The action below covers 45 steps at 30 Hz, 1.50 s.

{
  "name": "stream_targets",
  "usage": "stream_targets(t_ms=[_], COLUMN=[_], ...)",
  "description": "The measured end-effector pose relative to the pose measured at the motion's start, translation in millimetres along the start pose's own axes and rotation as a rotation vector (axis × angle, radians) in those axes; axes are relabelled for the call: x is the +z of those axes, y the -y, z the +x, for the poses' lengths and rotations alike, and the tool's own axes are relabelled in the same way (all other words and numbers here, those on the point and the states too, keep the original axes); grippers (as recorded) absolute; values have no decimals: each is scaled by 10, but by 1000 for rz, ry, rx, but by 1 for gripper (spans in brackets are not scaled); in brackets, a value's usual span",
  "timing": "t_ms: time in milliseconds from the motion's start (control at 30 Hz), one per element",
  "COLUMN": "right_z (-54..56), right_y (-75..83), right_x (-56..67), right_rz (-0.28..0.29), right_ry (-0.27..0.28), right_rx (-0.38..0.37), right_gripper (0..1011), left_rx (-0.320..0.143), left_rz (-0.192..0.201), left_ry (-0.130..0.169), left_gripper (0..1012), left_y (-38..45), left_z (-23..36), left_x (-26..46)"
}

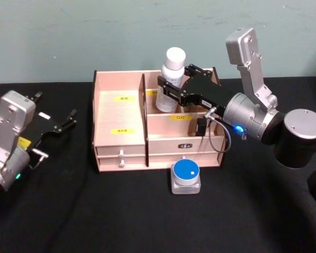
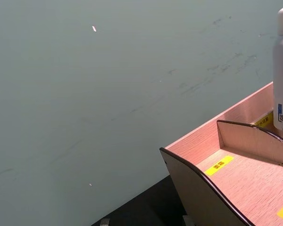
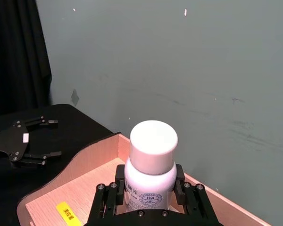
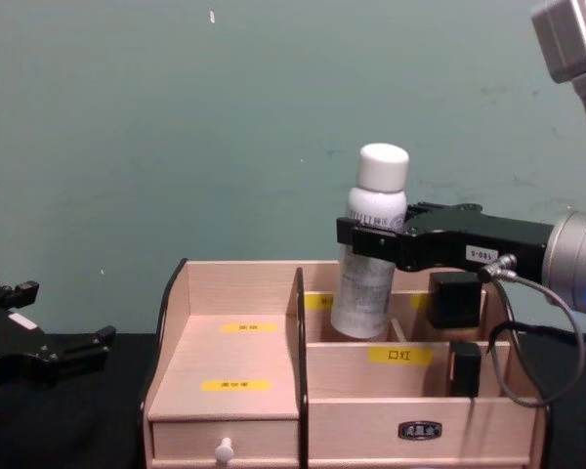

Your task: Pick up the facial cleanser and watermelon frost from the table and place them into the tiered storage box.

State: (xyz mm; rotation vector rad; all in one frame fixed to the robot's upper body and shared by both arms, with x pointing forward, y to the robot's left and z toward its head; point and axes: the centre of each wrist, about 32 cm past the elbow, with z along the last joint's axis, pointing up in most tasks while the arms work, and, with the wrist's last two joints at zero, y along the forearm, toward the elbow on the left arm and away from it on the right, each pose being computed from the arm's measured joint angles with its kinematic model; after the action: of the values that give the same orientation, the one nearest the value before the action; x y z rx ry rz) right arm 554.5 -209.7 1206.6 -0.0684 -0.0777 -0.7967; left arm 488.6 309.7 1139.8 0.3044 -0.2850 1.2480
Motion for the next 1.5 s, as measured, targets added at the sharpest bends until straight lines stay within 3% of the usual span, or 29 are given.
stream_targets(t_ms=[1100,1500], right_z=[24,20], right_y=[-87,-89], right_x=[-222,-234], right_rz=[-59,-67], right_ry=[-36,-37], right_rx=[0,2], right_gripper=[594,594], left_rx=[0,0], left_rz=[0,0], left_ry=[0,0], left_gripper=[1001,1001], left_y=[0,0], left_z=[0,0], left_x=[0,0])
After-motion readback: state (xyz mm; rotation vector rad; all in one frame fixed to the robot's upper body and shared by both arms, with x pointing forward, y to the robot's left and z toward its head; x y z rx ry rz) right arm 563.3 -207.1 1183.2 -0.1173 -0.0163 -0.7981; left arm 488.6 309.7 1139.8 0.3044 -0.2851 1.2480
